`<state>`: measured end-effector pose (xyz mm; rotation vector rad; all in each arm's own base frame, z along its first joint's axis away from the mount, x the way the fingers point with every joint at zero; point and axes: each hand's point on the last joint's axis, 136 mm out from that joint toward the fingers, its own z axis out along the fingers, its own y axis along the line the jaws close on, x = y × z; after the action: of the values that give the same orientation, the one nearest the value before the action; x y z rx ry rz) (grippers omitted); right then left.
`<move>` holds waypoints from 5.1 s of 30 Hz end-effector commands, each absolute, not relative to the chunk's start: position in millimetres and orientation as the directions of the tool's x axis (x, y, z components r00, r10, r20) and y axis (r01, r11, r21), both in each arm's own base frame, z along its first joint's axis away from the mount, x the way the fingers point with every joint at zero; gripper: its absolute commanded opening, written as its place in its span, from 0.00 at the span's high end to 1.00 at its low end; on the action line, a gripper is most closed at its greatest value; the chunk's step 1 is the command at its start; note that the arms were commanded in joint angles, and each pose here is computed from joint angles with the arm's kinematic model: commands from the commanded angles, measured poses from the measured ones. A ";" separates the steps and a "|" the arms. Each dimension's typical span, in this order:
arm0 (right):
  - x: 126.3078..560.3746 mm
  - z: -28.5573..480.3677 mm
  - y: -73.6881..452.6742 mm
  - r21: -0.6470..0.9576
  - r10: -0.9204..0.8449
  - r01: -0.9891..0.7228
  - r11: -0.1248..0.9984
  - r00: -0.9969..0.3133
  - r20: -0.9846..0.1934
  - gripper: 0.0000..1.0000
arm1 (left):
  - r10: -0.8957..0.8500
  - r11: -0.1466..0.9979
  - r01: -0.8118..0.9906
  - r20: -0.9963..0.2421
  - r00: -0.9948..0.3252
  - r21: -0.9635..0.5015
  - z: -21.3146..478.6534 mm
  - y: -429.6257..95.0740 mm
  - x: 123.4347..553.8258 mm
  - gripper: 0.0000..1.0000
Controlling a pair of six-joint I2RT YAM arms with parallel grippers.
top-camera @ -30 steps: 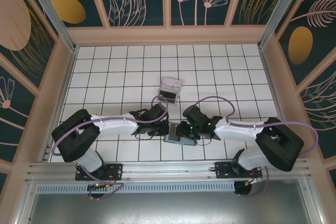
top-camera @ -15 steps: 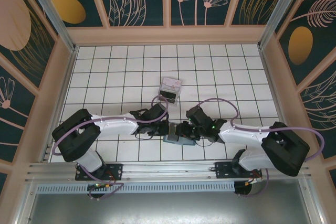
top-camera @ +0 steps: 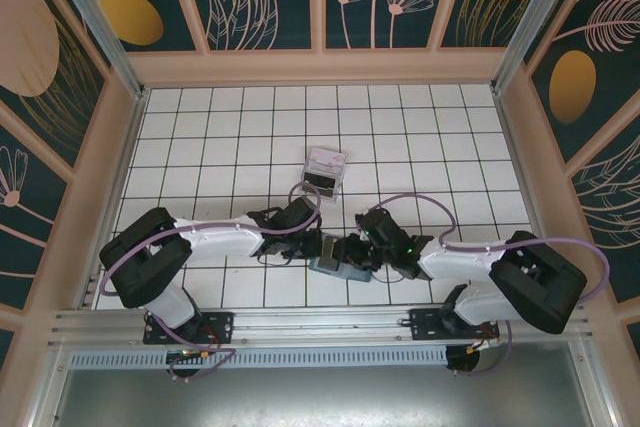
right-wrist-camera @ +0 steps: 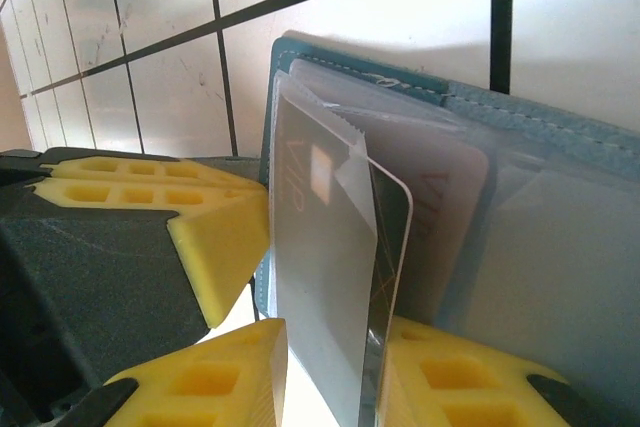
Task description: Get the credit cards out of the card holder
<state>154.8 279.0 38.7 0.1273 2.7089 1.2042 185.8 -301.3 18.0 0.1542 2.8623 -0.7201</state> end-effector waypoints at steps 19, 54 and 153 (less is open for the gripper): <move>158.8 66.0 274.6 0.785 0.174 -0.044 0.618 -0.966 -0.191 0.77 | 0.074 0.894 0.136 -0.158 -0.985 -0.427 6.8 -296.3 180.6 0.91; 157.4 52.7 240.9 0.654 0.180 0.009 0.756 -0.964 -0.194 0.83 | 0.088 0.898 0.142 -0.145 -0.985 -0.417 3.0 -299.9 181.7 0.90; 306.6 137.3 288.8 -0.106 -0.865 -0.945 0.310 -0.233 -0.445 1.00 | -0.093 0.921 0.031 -0.297 -0.950 -0.389 42.6 -231.5 167.1 0.89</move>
<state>308.0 289.4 141.7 -1.4751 2.1876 0.2553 167.1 -239.0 45.4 -0.0402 2.7558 -0.6096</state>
